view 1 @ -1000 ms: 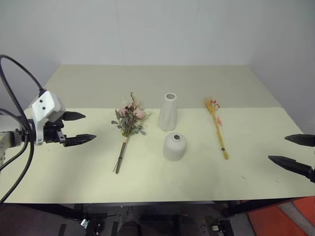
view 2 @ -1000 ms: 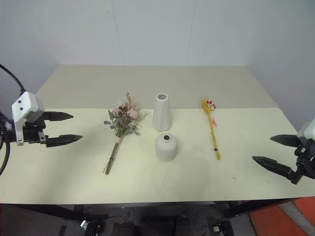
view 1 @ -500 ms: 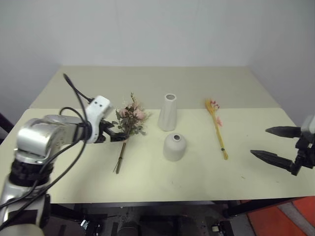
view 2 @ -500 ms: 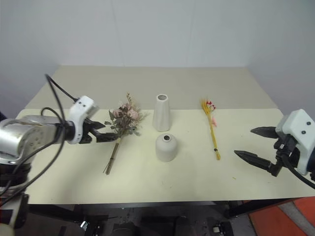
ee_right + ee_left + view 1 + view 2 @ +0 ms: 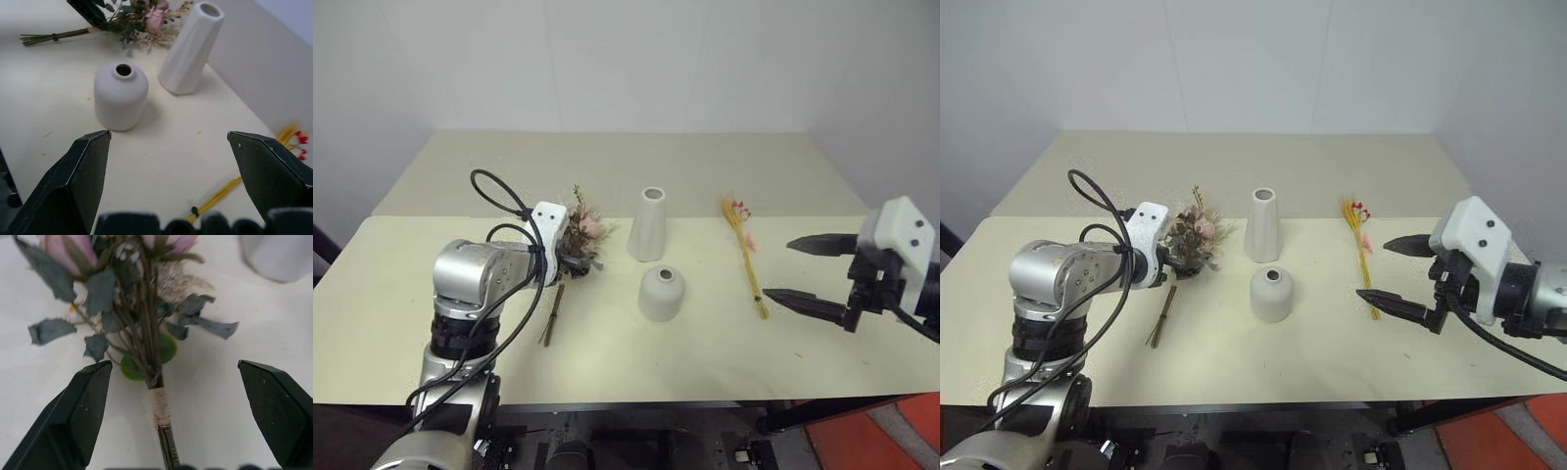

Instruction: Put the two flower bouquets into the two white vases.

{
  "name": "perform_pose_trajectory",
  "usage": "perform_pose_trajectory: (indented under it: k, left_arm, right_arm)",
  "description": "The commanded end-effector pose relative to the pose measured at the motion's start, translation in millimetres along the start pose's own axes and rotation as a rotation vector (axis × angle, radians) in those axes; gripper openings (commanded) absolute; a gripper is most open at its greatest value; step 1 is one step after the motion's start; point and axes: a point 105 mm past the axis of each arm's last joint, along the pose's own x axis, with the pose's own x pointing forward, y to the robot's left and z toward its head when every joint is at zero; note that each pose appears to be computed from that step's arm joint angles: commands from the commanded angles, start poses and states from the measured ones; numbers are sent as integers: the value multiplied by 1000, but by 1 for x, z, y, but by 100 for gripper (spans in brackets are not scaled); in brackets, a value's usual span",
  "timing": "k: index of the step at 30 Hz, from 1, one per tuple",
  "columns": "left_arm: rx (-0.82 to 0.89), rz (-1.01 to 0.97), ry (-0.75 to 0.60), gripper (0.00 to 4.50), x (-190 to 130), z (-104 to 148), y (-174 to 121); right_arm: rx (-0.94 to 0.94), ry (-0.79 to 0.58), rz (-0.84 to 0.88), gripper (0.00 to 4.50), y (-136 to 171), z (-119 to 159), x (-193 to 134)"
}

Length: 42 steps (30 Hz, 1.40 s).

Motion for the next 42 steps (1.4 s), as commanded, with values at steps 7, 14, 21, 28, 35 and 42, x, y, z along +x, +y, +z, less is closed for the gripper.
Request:
perform_pose_trajectory:
  k: [7, 14, 21, 28, 35, 42]
  left_arm:
    - [-52, -46, 53, 411, 9, -3, -4]
    - [-141, -57, 79, 207, 14, -6, 2]
    - [-190, -33, 43, 9, 14, 9, 10]
    - [-281, 79, -565, 9, -13, 107, 29]
    - [-423, -116, -1150, 9, -42, 178, 29]
    - [-739, -386, -1236, 9, -26, 203, 7]
  right_arm:
    - [-42, -21, -23, 450, -3, 9, 0]
    - [-21, -16, -67, 450, 0, 3, -4]
    - [-10, -21, -90, 450, 0, -2, -6]
    - [-7, -17, -98, 450, -2, -4, -7]
    - [-33, -28, -99, 450, -5, 0, -4]
    - [-35, -44, -154, 450, 2, 3, -9]
